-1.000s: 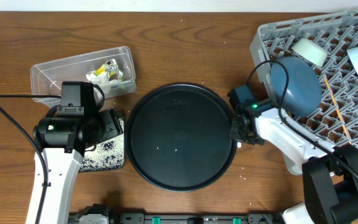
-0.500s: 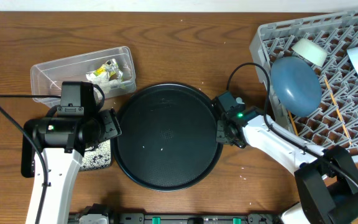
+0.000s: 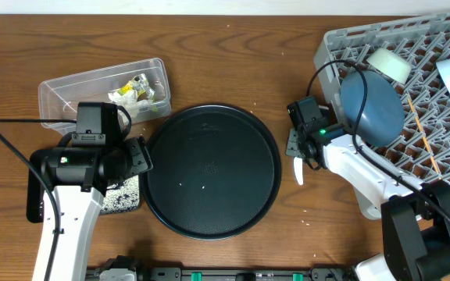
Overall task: Sort waste into correct bins and load items into the dishwasher rack
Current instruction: 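Grasp the white spoon with the right gripper and lift it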
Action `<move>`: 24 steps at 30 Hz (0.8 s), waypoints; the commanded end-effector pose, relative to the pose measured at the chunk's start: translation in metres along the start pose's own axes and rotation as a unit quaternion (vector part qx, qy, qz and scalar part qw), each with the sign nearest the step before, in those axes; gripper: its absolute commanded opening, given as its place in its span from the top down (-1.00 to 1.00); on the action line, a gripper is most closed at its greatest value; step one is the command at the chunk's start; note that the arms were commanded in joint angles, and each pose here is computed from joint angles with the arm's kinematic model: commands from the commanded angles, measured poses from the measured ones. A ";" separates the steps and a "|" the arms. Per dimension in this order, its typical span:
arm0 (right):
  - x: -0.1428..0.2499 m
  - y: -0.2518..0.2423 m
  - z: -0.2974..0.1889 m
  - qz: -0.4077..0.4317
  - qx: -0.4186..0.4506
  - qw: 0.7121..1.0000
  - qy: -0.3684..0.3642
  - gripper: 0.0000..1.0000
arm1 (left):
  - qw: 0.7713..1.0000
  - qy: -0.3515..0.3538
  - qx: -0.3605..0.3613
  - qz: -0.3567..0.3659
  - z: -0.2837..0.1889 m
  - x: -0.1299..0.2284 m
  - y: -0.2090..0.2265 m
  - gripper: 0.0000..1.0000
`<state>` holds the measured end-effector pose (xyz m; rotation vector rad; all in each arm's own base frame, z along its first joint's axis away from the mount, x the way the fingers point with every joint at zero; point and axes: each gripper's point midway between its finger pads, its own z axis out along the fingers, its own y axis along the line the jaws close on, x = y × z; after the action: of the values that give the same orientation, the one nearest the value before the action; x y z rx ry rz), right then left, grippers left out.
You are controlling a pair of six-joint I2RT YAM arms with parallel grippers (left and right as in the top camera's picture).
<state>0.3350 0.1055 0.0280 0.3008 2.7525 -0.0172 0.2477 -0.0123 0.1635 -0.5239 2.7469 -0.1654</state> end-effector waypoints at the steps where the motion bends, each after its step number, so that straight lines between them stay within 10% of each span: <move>1: -0.008 0.001 0.000 -0.025 0.003 1.000 -0.013 -0.02 | 1.000 -0.005 0.000 -0.003 -0.003 -0.004 0.000 -0.36; 24: 0.013 -0.010 0.035 -0.044 0.042 0.998 0.023 -0.04 | 1.000 -0.005 0.000 -0.003 -0.003 -0.004 0.000 -0.37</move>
<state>0.3359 0.1004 0.0017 0.2268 2.7940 -0.1052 0.2476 -0.0123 0.1635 -0.5240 2.7472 -0.1654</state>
